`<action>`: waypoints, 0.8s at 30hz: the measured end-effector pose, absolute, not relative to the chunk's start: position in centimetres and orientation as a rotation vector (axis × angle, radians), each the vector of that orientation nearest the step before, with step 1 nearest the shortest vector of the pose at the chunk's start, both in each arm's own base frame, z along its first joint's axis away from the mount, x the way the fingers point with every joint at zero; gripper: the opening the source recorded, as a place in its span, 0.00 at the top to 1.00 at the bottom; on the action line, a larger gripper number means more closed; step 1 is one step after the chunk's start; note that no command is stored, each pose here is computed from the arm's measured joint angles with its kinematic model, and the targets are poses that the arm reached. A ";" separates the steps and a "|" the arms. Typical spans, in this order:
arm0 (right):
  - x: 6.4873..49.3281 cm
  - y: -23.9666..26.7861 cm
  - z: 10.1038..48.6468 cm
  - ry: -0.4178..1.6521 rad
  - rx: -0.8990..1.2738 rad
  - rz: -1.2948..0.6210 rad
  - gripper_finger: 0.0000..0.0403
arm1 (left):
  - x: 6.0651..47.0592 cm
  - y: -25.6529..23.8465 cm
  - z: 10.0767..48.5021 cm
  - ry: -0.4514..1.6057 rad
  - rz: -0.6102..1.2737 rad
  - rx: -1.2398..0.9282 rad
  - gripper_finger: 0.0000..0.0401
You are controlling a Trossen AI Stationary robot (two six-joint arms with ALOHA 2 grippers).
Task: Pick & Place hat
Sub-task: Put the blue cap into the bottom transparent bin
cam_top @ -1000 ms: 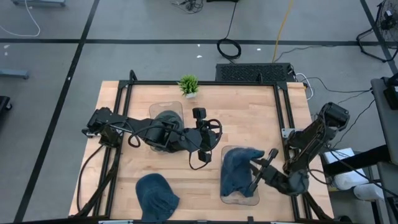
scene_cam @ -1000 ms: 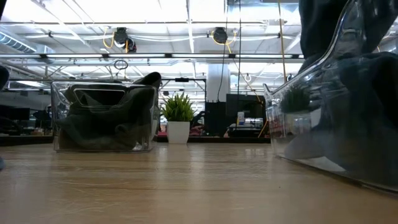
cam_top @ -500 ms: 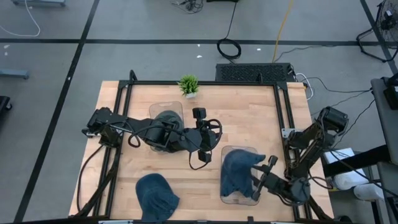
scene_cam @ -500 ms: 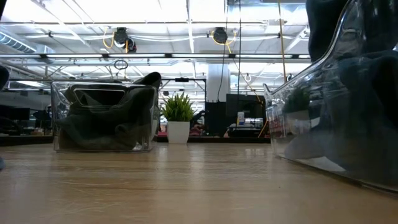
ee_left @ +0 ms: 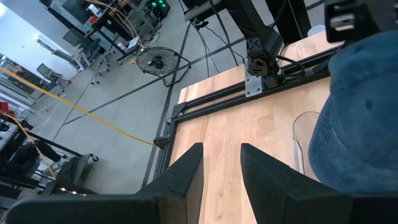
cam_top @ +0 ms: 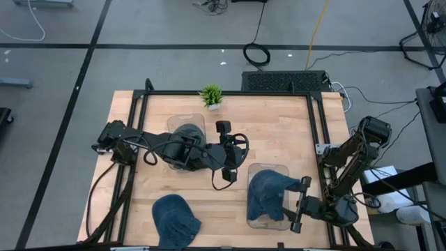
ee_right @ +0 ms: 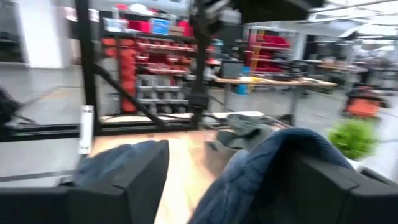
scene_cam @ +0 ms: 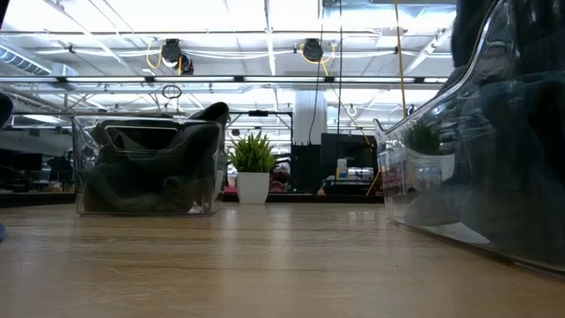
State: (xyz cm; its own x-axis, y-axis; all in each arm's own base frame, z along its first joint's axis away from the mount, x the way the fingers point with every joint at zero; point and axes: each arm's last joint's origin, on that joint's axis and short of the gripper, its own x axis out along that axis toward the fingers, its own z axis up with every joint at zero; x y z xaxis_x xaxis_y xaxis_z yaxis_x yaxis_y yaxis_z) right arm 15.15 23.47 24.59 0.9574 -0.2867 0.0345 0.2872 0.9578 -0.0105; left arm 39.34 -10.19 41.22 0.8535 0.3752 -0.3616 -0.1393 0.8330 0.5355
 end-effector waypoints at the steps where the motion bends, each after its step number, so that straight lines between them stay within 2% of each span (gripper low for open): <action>1: 14.9 23.4 24.7 -0.027 -0.020 -0.314 0.32 | 39.3 -10.2 41.2 0.476 0.284 0.520 0.71; 6: 14.4 23.3 24.5 0.015 -0.069 -0.444 0.23 | 39.3 -10.2 41.2 0.476 0.284 0.520 0.71; 10: 14.2 23.1 25.3 -0.026 0.105 -0.436 0.18 | 39.3 -10.2 41.2 0.476 0.284 0.520 0.71; 13: 14.1 23.1 25.4 -0.034 0.151 -0.439 0.17 | 39.3 -10.2 41.2 0.476 0.284 0.520 0.71; 19: 13.1 23.9 25.6 -0.079 0.333 -0.305 0.17 | 39.3 -10.2 41.2 0.476 0.284 0.520 0.71; 24: 12.4 24.5 25.0 -0.078 0.398 -0.199 0.17 | 39.3 -10.2 41.2 0.476 0.284 0.520 0.71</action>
State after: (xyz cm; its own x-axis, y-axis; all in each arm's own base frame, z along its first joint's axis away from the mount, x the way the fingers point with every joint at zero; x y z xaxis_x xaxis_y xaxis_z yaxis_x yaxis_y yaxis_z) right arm 12.43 24.50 25.02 0.9775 -0.2078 0.0361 0.1774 0.9026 0.3923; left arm 39.34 -10.20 41.22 0.8536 0.3750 -0.3616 -0.1391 0.8330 0.5355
